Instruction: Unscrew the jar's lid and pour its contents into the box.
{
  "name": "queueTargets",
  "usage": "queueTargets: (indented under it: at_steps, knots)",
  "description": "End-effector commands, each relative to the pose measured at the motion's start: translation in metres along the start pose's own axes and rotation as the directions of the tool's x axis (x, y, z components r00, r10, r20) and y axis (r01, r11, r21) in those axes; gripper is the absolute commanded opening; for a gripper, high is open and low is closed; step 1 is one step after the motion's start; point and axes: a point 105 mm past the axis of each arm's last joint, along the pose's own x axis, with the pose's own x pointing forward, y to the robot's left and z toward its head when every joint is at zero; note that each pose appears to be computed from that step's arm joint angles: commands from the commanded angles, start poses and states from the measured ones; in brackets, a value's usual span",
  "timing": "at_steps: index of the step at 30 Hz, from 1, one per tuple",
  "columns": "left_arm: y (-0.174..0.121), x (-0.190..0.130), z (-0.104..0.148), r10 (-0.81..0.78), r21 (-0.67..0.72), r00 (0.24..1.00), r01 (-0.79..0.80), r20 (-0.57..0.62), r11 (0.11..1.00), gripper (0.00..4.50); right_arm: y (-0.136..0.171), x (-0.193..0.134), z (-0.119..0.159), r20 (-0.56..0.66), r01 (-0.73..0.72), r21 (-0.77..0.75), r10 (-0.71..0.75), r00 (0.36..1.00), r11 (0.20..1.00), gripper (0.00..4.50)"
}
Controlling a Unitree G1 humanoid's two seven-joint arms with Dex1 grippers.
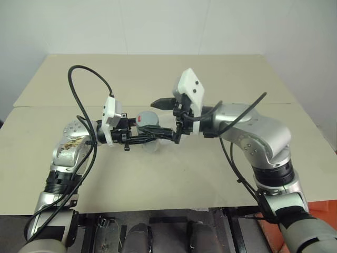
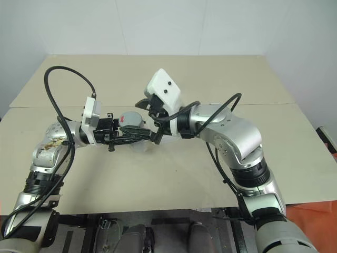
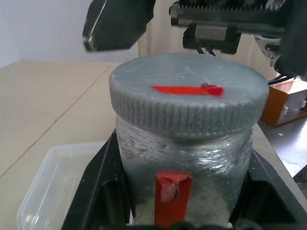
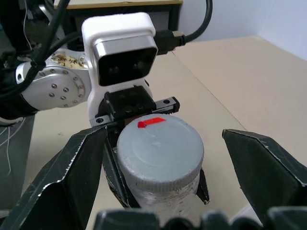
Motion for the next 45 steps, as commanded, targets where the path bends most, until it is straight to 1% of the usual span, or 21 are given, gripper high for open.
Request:
queueTargets:
  at_steps: [1, 4, 7, 10, 11, 17, 19, 21, 24, 26, 28, 30, 32, 33, 37, 41, 43, 44, 45]
  knots:
    - [0.001, 0.002, 0.013, -0.011, 0.068, 1.0, 0.01, 0.019, 0.998, 2.01, 0.001, 0.001, 0.01, 0.022, 0.0, -0.043, 0.001, 1.0, 0.999, 4.5]
    - [0.001, 0.001, 0.013, -0.01, 0.071, 1.0, 0.009, 0.019, 0.997, 2.01, 0.001, 0.002, 0.01, 0.022, -0.002, -0.043, 0.003, 1.0, 0.999, 4.5]
    - [0.0, 0.0, 0.013, -0.008, 0.074, 1.0, 0.007, 0.018, 0.997, 2.01, 0.001, 0.003, 0.009, 0.018, -0.008, -0.047, 0.009, 1.0, 0.999, 3.9]
    - [0.0, 0.0, 0.014, -0.006, 0.075, 1.0, 0.005, 0.018, 0.997, 2.01, 0.001, 0.004, 0.008, 0.016, -0.009, -0.045, 0.009, 1.0, 0.999, 2.9]
    - [0.0, 0.0, 0.013, -0.006, 0.076, 1.0, 0.005, 0.018, 0.997, 2.01, 0.0, 0.004, 0.008, 0.016, -0.01, -0.045, 0.01, 1.0, 0.999, 2.78]
    - [-0.002, 0.0, 0.016, -0.021, 0.086, 0.999, 0.019, 0.026, 0.996, 2.01, 0.0, 0.002, 0.008, 0.022, -0.042, -0.054, 0.043, 0.999, 0.998, 2.78]
    - [-0.007, 0.0, 0.019, -0.054, 0.082, 0.998, 0.051, 0.041, 0.995, 2.01, 0.001, 0.001, 0.01, 0.045, -0.096, -0.073, 0.099, 0.994, 0.993, 2.78]
    - [-0.013, 0.0, 0.023, -0.104, 0.078, 0.993, 0.099, 0.063, 0.992, 2.01, 0.006, -0.001, 0.012, 0.065, -0.209, -0.129, 0.219, 0.974, 0.969, 2.78]
    - [-0.025, -0.001, 0.028, -0.184, 0.072, 0.979, 0.179, 0.082, 0.981, 2.01, 0.014, -0.006, 0.012, 0.071, -0.404, -0.198, 0.424, 0.903, 0.893, 2.78]
    - [-0.032, -0.001, 0.031, -0.234, 0.078, 0.969, 0.228, 0.084, 0.971, 2.01, 0.016, -0.008, 0.011, 0.044, -0.517, -0.235, 0.541, 0.84, 0.823, 2.78]
    - [-0.039, -0.001, 0.033, -0.277, 0.084, 0.958, 0.27, 0.081, 0.959, 2.01, 0.015, -0.009, 0.009, 0.016, -0.604, -0.259, 0.629, 0.777, 0.754, 2.78]
    - [-0.046, 0.001, 0.035, -0.311, 0.081, 0.947, 0.305, 0.078, 0.949, 2.01, 0.011, -0.004, 0.01, 0.008, -0.663, -0.262, 0.688, 0.725, 0.702, 2.78]
    - [-0.049, 0.002, 0.034, -0.329, 0.078, 0.942, 0.323, 0.074, 0.943, 2.01, 0.01, 0.002, 0.009, 0.004, -0.697, -0.261, 0.723, 0.691, 0.668, 2.78]
    - [-0.05, 0.002, 0.034, -0.333, 0.078, 0.94, 0.328, 0.072, 0.942, 2.01, 0.008, 0.005, 0.009, 0.001, -0.702, -0.262, 0.728, 0.686, 0.662, 2.78]
    - [-0.054, 0.003, 0.035, -0.335, 0.073, 0.939, 0.33, 0.078, 0.941, 2.01, 0.003, 0.018, 0.01, 0.005, -0.707, -0.261, 0.733, 0.68, 0.657, 2.78]
    - [-0.055, 0.001, 0.034, -0.322, 0.063, 0.943, 0.318, 0.079, 0.946, 2.01, -0.002, 0.025, 0.013, 0.014, -0.694, -0.272, 0.723, 0.69, 0.667, 2.78]
    - [-0.053, 0.0, 0.034, -0.304, 0.062, 0.949, 0.3, 0.078, 0.952, 2.01, -0.004, 0.025, 0.014, 0.027, -0.68, -0.273, 0.712, 0.701, 0.68, 3.5]
    - [-0.052, -0.002, 0.034, -0.29, 0.059, 0.954, 0.286, 0.081, 0.957, 2.01, -0.006, 0.024, 0.014, 0.032, -0.669, -0.27, 0.701, 0.713, 0.693, 3.63]
    - [-0.05, -0.003, 0.035, -0.276, 0.055, 0.958, 0.272, 0.083, 0.961, 2.01, -0.008, 0.023, 0.013, 0.036, -0.653, -0.27, 0.686, 0.727, 0.707, 3.97]
